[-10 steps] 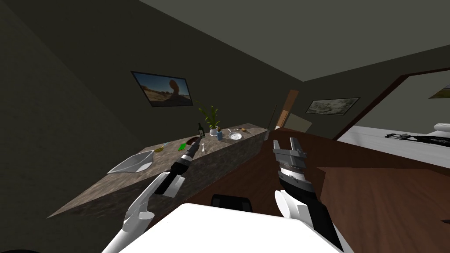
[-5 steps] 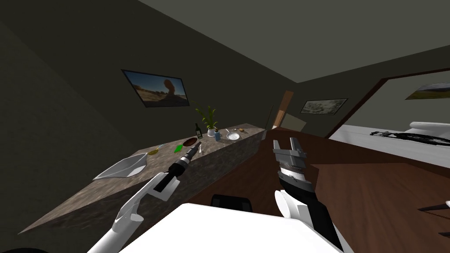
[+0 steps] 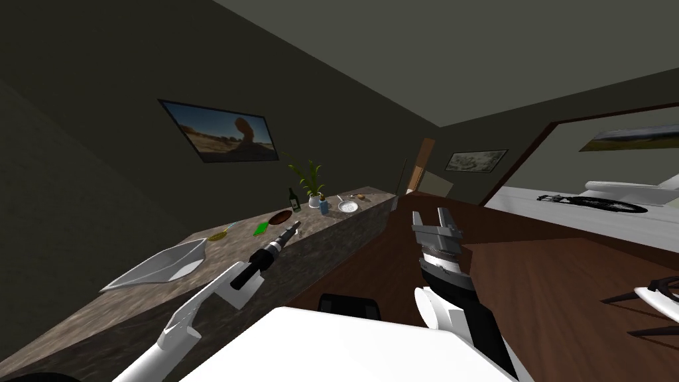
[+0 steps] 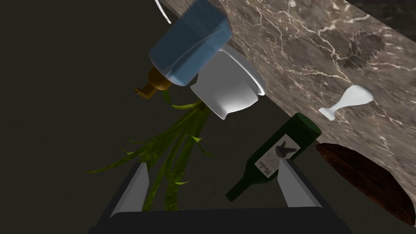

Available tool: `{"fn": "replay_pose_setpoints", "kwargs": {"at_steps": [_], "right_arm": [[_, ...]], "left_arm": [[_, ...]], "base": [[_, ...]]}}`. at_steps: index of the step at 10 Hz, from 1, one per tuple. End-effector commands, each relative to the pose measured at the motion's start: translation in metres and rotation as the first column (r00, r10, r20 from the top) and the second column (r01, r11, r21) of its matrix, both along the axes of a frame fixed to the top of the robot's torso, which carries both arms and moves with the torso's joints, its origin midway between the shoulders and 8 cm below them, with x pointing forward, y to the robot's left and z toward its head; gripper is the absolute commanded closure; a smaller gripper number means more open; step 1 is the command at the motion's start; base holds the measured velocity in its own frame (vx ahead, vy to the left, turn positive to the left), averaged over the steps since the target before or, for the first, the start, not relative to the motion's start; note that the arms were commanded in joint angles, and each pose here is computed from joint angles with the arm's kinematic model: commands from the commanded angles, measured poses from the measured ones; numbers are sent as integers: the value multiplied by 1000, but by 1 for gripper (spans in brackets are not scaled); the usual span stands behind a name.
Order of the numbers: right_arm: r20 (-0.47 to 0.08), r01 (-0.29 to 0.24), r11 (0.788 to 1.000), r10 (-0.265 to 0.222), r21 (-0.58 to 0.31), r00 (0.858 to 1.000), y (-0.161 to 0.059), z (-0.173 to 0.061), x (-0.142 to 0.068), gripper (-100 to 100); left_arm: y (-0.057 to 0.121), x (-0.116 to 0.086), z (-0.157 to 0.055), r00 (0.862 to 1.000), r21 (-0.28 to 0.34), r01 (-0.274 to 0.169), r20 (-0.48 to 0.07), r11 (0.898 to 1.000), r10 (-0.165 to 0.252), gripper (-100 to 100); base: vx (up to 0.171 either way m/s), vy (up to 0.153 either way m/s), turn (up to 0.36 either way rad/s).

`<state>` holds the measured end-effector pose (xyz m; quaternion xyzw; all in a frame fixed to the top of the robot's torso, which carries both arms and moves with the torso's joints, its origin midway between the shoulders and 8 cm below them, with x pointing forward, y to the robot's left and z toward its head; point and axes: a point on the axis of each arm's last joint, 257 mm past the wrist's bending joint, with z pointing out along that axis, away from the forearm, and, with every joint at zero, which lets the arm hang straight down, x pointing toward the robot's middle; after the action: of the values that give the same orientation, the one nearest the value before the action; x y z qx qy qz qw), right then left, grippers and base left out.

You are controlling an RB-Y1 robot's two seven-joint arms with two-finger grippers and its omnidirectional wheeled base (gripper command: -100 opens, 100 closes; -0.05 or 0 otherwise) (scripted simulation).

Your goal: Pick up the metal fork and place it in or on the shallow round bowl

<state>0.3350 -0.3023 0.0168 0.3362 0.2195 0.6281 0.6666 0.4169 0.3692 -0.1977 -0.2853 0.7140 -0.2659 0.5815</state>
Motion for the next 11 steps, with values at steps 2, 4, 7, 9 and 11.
{"fn": "replay_pose_setpoints", "kwargs": {"at_steps": [2,4,7,9,11], "right_arm": [[0,0,1000,0,0,1000,0,0,0,0],[0,0,1000,0,0,1000,0,0,0,0],[0,0,1000,0,0,1000,0,0,0,0],[0,0,1000,0,0,1000,0,0,0,0],[0,0,1000,0,0,1000,0,0,0,0]], "left_arm": [[27,-14,-26,995,61,-22,-93,998,28,-100],[43,-22,-42,987,102,-33,-151,994,49,-100],[76,-42,-71,962,176,-50,-256,983,95,-100],[93,-53,-83,945,216,-51,-304,975,117,-100],[110,-63,-92,927,258,-47,-348,965,139,-100]], "base": [[41,-22,-79],[66,-17,-98],[56,-8,-91],[49,-1,-78],[83,5,-107]]}}
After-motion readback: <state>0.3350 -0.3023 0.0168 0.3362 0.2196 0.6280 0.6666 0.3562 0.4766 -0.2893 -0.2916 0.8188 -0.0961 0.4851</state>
